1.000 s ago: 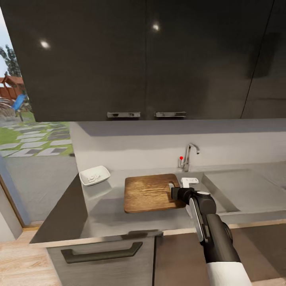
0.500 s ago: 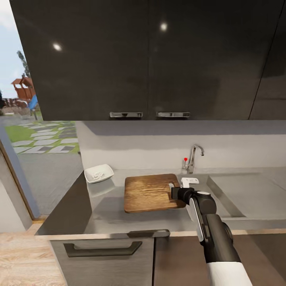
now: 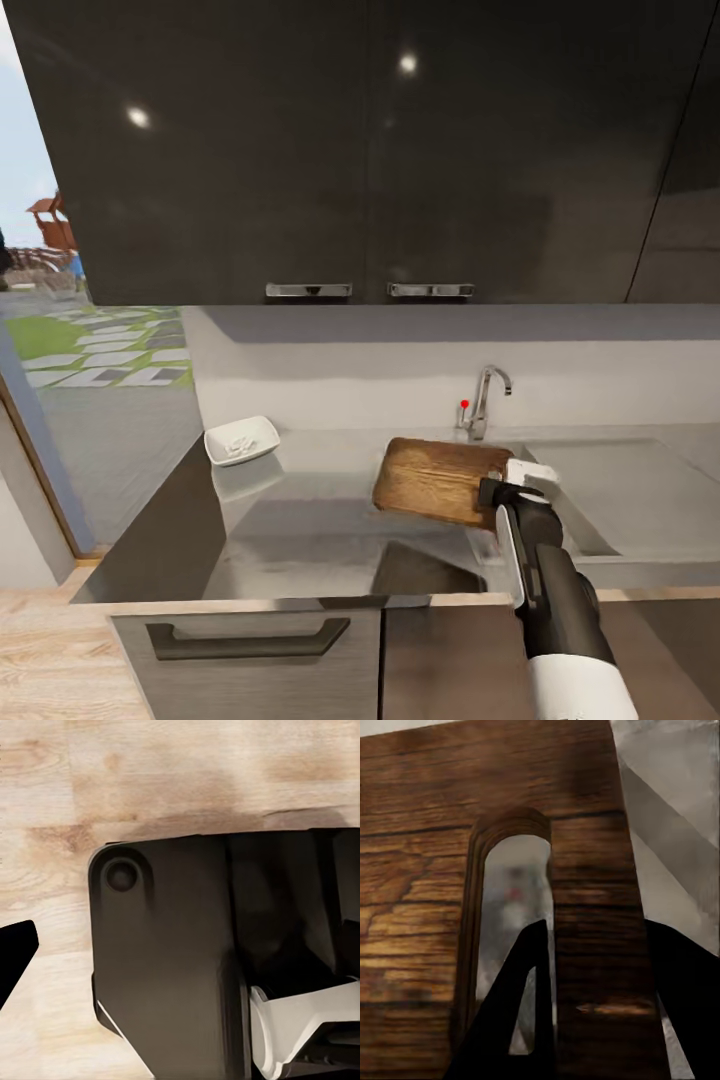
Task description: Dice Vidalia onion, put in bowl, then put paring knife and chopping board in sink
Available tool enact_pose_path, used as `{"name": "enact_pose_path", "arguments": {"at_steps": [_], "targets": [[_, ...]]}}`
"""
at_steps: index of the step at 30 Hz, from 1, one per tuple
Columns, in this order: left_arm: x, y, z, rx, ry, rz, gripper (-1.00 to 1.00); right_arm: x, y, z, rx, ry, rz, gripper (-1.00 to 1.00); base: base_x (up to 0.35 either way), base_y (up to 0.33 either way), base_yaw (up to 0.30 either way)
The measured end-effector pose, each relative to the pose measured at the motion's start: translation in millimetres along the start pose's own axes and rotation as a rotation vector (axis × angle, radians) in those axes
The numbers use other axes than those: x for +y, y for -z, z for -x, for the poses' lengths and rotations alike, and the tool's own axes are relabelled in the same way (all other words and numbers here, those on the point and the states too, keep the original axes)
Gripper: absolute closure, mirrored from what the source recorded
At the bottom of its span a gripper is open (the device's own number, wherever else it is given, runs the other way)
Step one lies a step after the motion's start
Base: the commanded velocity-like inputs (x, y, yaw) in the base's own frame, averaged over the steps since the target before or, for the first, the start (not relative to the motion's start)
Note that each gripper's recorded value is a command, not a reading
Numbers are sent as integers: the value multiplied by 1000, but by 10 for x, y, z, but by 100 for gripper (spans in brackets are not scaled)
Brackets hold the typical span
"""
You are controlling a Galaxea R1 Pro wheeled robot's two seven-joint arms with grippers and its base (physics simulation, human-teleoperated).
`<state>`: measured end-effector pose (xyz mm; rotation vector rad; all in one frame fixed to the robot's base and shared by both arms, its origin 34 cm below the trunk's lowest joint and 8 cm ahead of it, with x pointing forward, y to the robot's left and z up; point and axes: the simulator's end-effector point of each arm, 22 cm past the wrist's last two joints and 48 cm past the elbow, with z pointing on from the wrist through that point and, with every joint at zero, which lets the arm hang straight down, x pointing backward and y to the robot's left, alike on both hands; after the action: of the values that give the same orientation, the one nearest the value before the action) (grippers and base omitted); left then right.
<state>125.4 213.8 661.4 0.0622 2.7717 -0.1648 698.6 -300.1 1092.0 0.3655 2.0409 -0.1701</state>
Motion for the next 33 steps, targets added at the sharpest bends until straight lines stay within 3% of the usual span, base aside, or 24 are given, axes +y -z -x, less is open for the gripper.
{"name": "enact_pose_path", "arguments": {"at_steps": [3,8,10,13,17,21,23,27,33], "targets": [[18,5,-39,8,-1,1,-100,-506,16,42,-30,-83,-193,100,0,0,0],[40,13,-122,26,-2,3,-100,-778,96,82,-34,-333,-329,100,0,0,0],[50,18,-160,34,-2,4,-100,-839,117,202,-23,-378,-394,100,0,0,0],[97,24,-182,38,-6,9,-100,-669,-10,436,12,-393,-423,100,0,0,0],[128,27,-188,40,-10,12,-100,-328,-191,764,78,-358,-439,100,0,0,0],[133,28,-189,40,-10,13,-100,-435,-308,912,60,-365,-526,100,0,0,0],[136,30,-198,42,-10,13,-100,-514,-333,842,61,-413,-570,100,0,0,0],[140,32,-215,45,-10,14,-100,-682,-311,603,80,-562,-660,100,0,0,0],[142,32,-218,46,-10,14,-100,-843,-357,227,98,-622,-744,100,0,0,0]]}}
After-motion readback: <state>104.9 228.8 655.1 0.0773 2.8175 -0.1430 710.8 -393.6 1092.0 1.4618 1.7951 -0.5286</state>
